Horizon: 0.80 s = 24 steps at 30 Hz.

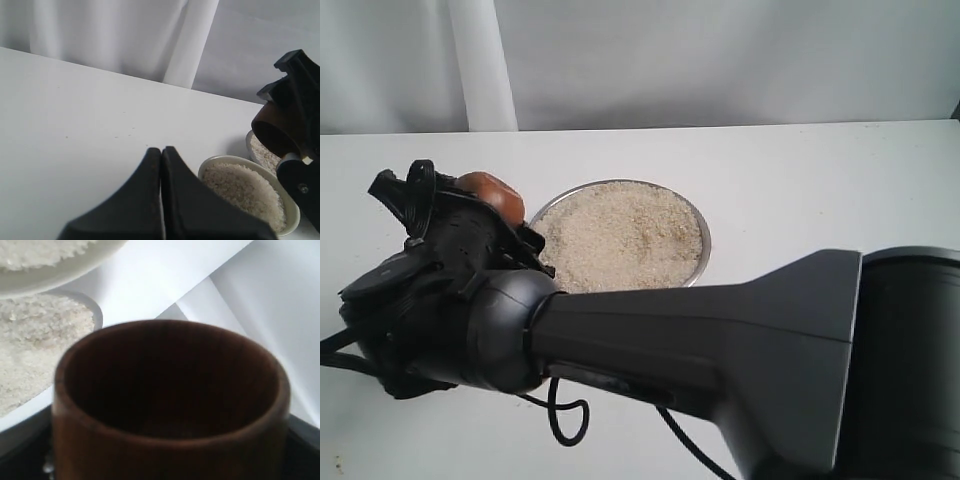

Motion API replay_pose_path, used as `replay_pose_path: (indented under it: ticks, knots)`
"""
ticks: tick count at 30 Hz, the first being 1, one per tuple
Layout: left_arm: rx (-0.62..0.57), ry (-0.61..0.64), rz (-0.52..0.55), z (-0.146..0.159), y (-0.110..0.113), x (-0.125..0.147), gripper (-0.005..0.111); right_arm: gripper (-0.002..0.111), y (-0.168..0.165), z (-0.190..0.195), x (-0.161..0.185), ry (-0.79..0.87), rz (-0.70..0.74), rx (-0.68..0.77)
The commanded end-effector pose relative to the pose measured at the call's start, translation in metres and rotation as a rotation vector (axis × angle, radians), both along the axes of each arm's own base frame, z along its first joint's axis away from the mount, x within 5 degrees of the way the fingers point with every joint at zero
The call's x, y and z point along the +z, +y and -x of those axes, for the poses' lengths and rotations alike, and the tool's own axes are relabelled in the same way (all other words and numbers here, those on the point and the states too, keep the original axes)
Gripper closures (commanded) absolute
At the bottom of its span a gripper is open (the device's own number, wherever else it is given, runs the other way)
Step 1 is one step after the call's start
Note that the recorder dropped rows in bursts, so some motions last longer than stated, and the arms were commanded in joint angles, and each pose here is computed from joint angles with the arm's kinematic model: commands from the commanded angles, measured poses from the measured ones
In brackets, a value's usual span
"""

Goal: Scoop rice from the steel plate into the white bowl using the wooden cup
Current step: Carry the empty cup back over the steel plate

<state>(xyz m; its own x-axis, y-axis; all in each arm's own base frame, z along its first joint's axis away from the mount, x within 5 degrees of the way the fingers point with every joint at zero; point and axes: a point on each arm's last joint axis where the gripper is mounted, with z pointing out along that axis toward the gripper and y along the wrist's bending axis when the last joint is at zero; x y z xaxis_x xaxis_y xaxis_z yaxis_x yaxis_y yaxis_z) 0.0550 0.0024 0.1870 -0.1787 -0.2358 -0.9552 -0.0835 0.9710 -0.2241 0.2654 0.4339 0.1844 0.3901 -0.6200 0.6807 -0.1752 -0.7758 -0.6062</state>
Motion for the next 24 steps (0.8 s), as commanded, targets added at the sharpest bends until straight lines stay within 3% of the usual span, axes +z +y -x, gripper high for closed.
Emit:
replay_pose_path:
  ticks: [1, 6, 11, 24]
  knots:
    - [-0.004, -0.015, 0.005, 0.000, 0.000, 0.002, 0.107, 0.108, -0.004, 0.000, 0.029, 0.054, -0.213, -0.051]
    - [-0.004, -0.015, 0.005, 0.000, 0.000, 0.002, 0.107, 0.108, -0.027, -0.011, 0.064, 0.299, -0.462, -0.142]
    - [-0.004, -0.015, 0.005, 0.000, 0.000, 0.002, 0.107, 0.108, -0.069, -0.040, 0.093, 0.413, -0.616, -0.304]
    - [-0.004, -0.015, 0.005, 0.000, 0.000, 0.002, 0.107, 0.108, -0.172, -0.117, 0.070, 0.569, -0.606, -0.689]
